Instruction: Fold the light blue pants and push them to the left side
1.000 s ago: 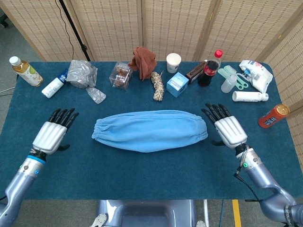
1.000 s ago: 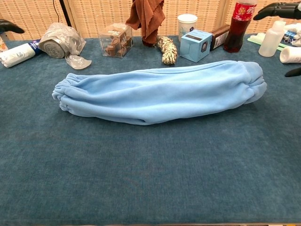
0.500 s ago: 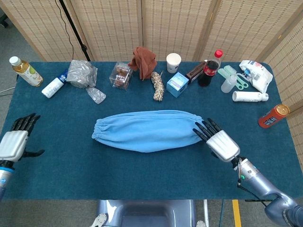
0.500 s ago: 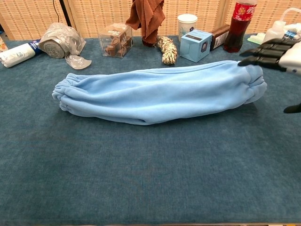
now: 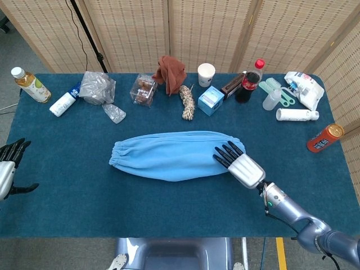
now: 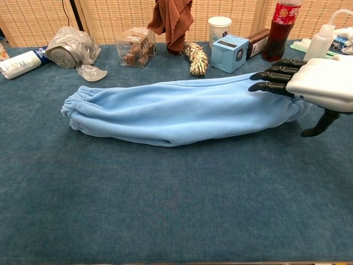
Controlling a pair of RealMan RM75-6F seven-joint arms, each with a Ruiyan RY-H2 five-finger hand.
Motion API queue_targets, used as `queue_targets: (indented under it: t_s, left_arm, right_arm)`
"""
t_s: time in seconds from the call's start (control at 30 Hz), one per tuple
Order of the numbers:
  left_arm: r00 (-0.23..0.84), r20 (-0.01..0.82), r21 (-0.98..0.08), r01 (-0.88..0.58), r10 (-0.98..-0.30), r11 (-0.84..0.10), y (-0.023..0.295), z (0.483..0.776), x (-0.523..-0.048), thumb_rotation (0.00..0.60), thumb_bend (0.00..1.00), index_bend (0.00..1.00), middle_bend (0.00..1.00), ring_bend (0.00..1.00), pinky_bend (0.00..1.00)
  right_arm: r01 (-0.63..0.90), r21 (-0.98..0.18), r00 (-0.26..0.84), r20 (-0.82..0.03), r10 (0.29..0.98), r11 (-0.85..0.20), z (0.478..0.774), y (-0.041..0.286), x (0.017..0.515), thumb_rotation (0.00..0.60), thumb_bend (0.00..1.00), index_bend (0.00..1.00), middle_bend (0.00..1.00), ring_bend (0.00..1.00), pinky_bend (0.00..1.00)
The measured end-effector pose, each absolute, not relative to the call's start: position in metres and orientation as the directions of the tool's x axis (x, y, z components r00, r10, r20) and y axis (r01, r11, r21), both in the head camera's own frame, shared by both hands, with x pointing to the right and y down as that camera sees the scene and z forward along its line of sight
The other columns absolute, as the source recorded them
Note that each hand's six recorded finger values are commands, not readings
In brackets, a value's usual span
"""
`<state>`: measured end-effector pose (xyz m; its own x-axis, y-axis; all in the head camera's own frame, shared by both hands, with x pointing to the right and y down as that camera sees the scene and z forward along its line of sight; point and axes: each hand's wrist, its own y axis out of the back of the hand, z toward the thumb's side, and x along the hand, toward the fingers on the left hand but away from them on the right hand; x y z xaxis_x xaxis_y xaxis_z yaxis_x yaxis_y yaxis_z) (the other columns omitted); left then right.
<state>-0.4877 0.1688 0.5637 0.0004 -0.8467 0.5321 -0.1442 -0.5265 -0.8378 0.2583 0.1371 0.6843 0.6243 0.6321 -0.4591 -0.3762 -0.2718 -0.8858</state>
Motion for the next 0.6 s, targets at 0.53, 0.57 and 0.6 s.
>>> queue_targets:
  t_s: [0.53, 0.57, 0.6]
  left_arm:
    - [-0.001, 0.529, -0.841, -0.133, -0.849, -0.524, 0.172, 0.564, -0.485, 0.6, 0.04, 0.0, 0.0, 0.0, 0.0]
    - [-0.001, 0.528, -0.842, -0.134, -0.849, -0.523, 0.172, 0.563, -0.485, 0.6, 0.04, 0.0, 0.0, 0.0, 0.0]
    - [-0.001, 0.526, -0.843, -0.135, -0.85, -0.522, 0.172, 0.563, -0.485, 0.6, 0.04, 0.0, 0.0, 0.0, 0.0]
  right_arm:
    - [-0.448, -0.865, 0.609, -0.48, 0.631, -0.225, 0.705, 0.124, 0.263, 0.6, 0.0, 0.12, 0.0, 0.0, 0.16]
    - [-0.449, -0.866, 0.61, -0.478, 0.632, -0.222, 0.707, 0.123, 0.264, 0.6, 0.0, 0.14, 0.01, 0.0, 0.18]
    - [-0.448, -0.867, 0.612, -0.476, 0.632, -0.22, 0.708, 0.122, 0.264, 0.6, 0.01, 0.15, 0.02, 0.0, 0.19]
